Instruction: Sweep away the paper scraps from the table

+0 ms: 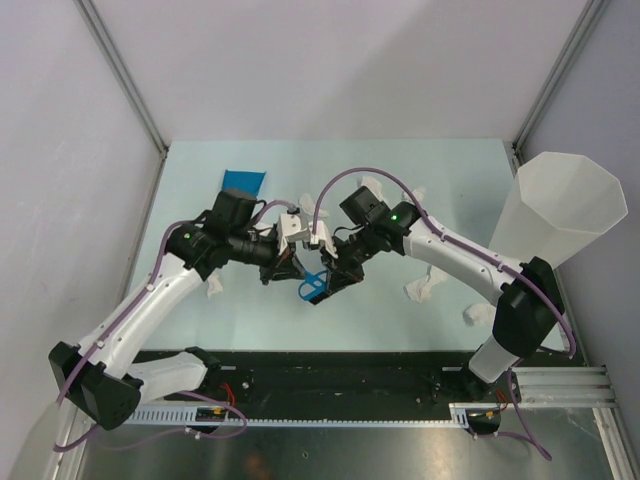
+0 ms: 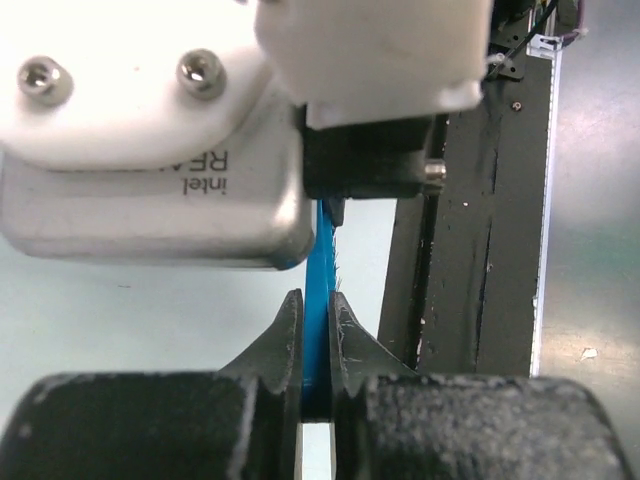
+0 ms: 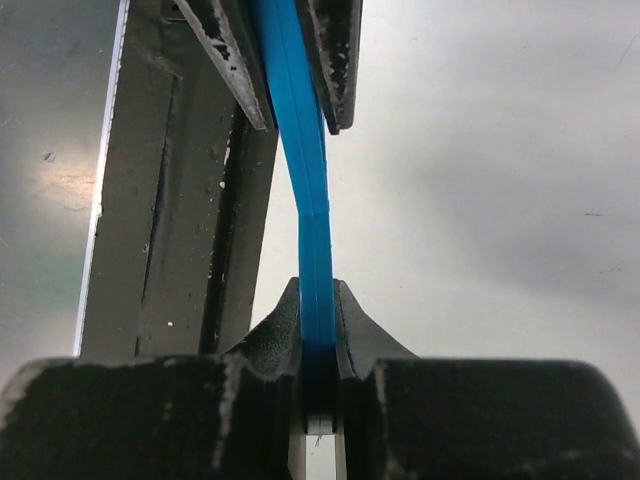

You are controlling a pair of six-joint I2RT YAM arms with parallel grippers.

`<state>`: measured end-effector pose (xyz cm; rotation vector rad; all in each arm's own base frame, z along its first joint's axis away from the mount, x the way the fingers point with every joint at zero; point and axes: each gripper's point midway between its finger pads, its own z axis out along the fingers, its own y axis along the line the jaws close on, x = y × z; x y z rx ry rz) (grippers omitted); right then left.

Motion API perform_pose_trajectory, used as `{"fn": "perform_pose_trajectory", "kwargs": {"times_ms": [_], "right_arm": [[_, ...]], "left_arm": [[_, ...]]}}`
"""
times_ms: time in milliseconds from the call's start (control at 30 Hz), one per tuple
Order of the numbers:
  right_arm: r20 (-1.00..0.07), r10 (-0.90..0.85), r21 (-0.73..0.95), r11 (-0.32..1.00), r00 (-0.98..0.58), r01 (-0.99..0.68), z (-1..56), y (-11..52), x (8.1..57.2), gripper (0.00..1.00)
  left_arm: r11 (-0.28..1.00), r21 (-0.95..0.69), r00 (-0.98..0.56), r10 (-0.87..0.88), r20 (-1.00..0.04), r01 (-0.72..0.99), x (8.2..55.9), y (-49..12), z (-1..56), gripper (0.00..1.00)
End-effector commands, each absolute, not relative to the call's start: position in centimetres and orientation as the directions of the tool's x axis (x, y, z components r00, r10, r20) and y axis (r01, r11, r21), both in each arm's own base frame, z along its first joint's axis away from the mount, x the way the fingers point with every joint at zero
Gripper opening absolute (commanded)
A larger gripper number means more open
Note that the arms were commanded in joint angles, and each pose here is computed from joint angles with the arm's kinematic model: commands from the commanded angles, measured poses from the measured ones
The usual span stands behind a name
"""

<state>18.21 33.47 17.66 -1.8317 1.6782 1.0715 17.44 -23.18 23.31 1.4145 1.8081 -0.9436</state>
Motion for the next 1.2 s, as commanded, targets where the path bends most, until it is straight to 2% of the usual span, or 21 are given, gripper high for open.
{"fn": "perform_pose_trajectory", "kwargs": {"times_ms": [0, 33, 100, 133, 167, 267, 333, 400, 433, 467, 500, 533, 600, 667, 800, 933, 1100, 1167], "right_arm": [[-0.817, -0.576, 0.105, -0.135, -0.008, -0.985, 20.2, 35.0, 20.2, 0.00], [-0.822, -0.569, 0.077, -0.100, -0.007, -0.992, 20.4, 35.2, 21.3, 0.07], [-0.832, -0.554, 0.065, -0.042, -0.031, -0.997, 20.9, 35.4, 22.7, 0.30], [-0.828, -0.553, 0.080, 0.048, -0.093, -0.996, 21.0, 35.3, 24.0, 0.43], [-0.854, -0.512, 0.050, 0.095, -0.092, -0.994, 21.9, 35.9, 25.6, 0.61], [-0.912, -0.349, 0.117, 0.285, -0.217, -0.951, 24.6, 36.1, 30.4, 0.94], [-0.938, -0.176, 0.195, 0.442, -0.297, -0.876, 26.9, 36.4, 34.4, 0.98], [-0.927, -0.072, 0.274, 0.537, -0.367, -0.798, 26.4, 37.1, 37.0, 1.00], [-0.940, 0.035, 0.295, 0.581, -0.339, -0.758, 27.9, 37.8, 38.8, 1.00], [-0.906, 0.097, 0.384, 0.600, -0.412, -0.702, 26.3, 38.8, 39.7, 0.99], [-0.897, 0.158, 0.412, 0.637, -0.413, -0.651, 26.2, 39.0, 40.9, 0.98], [-0.897, 0.208, 0.430, 0.621, -0.391, -0.655, 26.9, 40.6, 41.1, 0.96], [-0.872, 0.239, 0.472, 0.641, -0.427, -0.605, 24.4, 42.1, 42.2, 0.94], [-0.865, 0.239, 0.483, 0.631, -0.440, -0.607, 24.0, 43.6, 42.3, 0.92], [-0.874, 0.138, 0.433, 0.656, -0.466, -0.618, 20.6, 44.9, 41.7, 0.91], [-0.883, 0.043, 0.375, 0.663, -0.468, -0.648, 19.3, 44.6, 40.5, 0.90], [-0.897, -0.095, 0.244, 0.708, -0.431, -0.663, 18.3, 43.4, 38.3, 0.90], [-0.909, -0.131, 0.191, 0.712, -0.395, -0.675, 18.9, 42.8, 37.6, 0.91]], "left_arm": [[0.139, -0.170, -0.217, 0.504, -0.836, 0.976, 16.4, -23.2, 23.7, 0.00], [0.163, -0.162, -0.223, 0.501, -0.836, 0.973, 16.8, -22.9, 23.9, 0.00], [0.249, -0.143, -0.252, 0.488, -0.836, 0.958, 18.1, -22.1, 24.6, 0.00], [0.299, -0.120, -0.258, 0.478, -0.840, 0.947, 19.1, -21.6, 25.0, 0.00], [0.370, -0.085, -0.263, 0.461, -0.848, 0.925, 20.4, -20.3, 25.6, 0.00], [0.606, 0.069, -0.278, 0.459, -0.844, 0.792, 25.1, -15.6, 25.8, 0.00], [0.746, 0.164, -0.285, 0.434, -0.855, 0.646, 28.0, -11.2, 27.0, 0.00], [0.807, 0.218, -0.266, 0.416, -0.870, 0.549, 29.5, -8.7, 28.4, 0.00], [0.849, 0.252, -0.274, 0.408, -0.871, 0.465, 30.4, -6.6, 29.0, 0.00], [0.867, 0.273, -0.272, 0.406, -0.873, 0.416, 30.9, -5.5, 29.2, 0.00], [0.882, 0.306, -0.229, 0.401, -0.887, 0.357, 32.0, -4.6, 30.3, 0.00], [0.902, 0.329, -0.243, 0.398, -0.885, 0.279, 32.6, -2.9, 30.4, 0.00], [0.919, 0.325, -0.235, 0.374, -0.897, 0.223, 33.9, -2.1, 30.2, 0.00], [0.929, 0.321, -0.262, 0.362, -0.895, 0.186, 35.0, -1.5, 28.9, 0.00], [0.948, 0.311, -0.195, 0.318, -0.928, 0.069, 38.3, -0.5, 29.7, 0.00], [0.918, 0.395, -0.180, 0.393, -0.902, 0.030, 42.3, -1.6, 30.0, 0.00], [0.870, 0.490, -0.307, 0.455, -0.836, -0.046, 48.2, -0.9, 25.8, 0.00], [0.856, 0.512, -0.321, 0.466, -0.825, -0.075, 50.0, -0.6, 26.0, 0.00]]}}
